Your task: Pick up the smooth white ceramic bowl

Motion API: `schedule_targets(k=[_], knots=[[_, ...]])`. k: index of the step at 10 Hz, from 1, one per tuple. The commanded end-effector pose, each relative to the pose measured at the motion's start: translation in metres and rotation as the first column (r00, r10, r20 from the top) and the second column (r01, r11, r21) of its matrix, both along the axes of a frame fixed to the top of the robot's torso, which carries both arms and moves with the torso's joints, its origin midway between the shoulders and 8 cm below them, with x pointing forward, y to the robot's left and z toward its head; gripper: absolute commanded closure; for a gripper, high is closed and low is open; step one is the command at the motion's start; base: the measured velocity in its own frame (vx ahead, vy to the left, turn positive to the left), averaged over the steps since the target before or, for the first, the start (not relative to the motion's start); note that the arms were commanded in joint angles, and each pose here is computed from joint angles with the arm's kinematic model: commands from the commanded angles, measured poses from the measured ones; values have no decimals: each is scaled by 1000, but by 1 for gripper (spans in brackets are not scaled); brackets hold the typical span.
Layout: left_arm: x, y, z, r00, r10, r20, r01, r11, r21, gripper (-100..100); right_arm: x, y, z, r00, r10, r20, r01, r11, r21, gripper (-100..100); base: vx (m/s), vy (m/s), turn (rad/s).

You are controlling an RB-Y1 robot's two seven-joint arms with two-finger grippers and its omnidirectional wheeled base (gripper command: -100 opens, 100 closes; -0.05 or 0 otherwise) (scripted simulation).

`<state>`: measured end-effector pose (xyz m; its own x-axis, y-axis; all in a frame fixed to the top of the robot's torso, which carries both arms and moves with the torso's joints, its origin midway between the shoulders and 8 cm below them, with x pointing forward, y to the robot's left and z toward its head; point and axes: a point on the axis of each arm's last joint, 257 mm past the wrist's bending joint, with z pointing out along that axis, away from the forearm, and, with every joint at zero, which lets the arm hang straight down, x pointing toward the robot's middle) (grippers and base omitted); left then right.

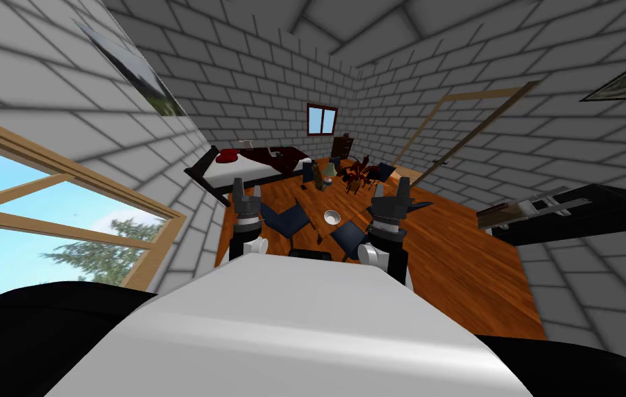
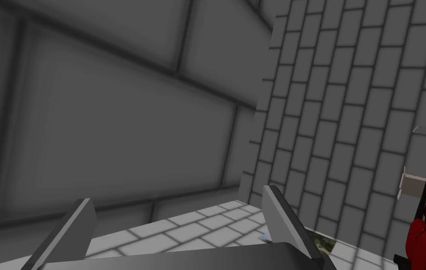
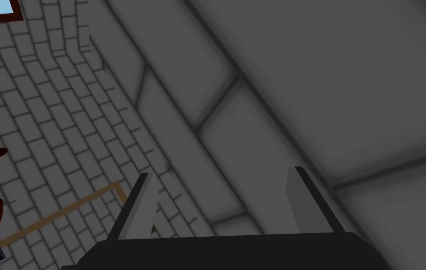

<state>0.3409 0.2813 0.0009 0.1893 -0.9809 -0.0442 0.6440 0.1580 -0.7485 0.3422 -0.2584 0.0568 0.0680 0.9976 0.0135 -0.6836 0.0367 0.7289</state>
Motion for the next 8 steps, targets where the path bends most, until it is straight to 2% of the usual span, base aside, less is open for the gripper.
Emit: schedule_targets(k=[1, 3, 5, 6, 8], knots=[[0, 0, 0, 1000, 0, 0, 0, 1000, 0, 0, 12, 2, -25, 997, -2, -82, -1, 999, -42, -100, -13, 37, 227], [0, 0, 0, 1000, 0, 0, 0, 1000, 0, 0, 22, 2, -52, 986, -12, -165, -1, 997, -80, -100, -20, 58, 209], [0, 0, 0, 1000, 0, 0, 0, 1000, 0, 0, 33, 1, -86, 963, -32, -266, -2, 992, -129, -100, -22, 58, 188], [0, 0, 0, 1000, 0, 0, 0, 1000, 0, 0, 33, 1, -86, 963, -32, -266, -2, 992, -129, -100, -13, 38, 83], [0, 0, 0, 1000, 0, 0, 0, 1000, 0, 0, 42, -1, -128, 925, -66, -374, -7, 982, -190, -100, -16, 36, 232]])
